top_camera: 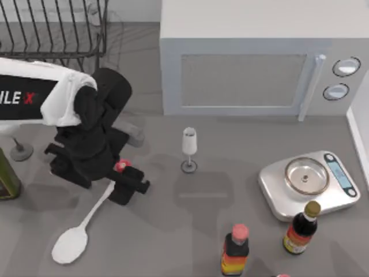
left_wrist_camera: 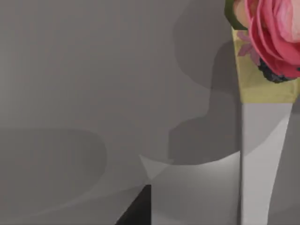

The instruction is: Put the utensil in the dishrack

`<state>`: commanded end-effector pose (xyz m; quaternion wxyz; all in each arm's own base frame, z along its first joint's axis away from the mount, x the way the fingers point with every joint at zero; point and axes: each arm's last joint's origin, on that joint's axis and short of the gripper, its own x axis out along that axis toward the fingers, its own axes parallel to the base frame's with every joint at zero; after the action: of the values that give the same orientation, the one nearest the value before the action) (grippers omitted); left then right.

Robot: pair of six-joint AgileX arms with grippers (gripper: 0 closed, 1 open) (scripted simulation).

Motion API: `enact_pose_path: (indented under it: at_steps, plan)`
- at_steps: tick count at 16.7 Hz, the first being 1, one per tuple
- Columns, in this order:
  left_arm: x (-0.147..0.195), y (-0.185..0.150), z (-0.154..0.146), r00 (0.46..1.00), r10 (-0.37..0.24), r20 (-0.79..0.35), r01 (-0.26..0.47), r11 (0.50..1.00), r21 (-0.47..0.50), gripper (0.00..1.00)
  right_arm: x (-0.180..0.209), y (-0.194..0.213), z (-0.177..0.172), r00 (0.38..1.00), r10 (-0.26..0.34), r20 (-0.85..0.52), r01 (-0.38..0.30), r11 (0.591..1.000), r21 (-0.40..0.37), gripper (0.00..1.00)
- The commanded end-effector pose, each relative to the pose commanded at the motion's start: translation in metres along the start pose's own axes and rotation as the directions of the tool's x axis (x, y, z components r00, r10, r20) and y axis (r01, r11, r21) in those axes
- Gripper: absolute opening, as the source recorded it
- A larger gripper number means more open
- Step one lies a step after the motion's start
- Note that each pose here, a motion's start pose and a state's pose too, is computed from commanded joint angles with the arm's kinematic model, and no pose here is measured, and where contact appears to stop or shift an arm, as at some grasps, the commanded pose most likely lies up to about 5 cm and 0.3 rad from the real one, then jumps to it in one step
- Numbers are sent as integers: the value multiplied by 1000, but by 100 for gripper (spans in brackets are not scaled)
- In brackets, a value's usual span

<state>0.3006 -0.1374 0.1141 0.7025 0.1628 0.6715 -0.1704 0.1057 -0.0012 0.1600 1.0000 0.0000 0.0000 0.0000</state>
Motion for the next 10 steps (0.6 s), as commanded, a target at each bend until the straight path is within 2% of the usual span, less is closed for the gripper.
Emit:
enact_pose_path:
  at_steps: [4,10]
  plan:
    - [-28,0,14,1000,0,9,0,1000,0,0,0,0,0,1000,0,0,0,1000,0,100]
    - [-122,0,24,999,-2,-50,2,1000,0,0,0,0,0,1000,0,0,0,1000,0,100]
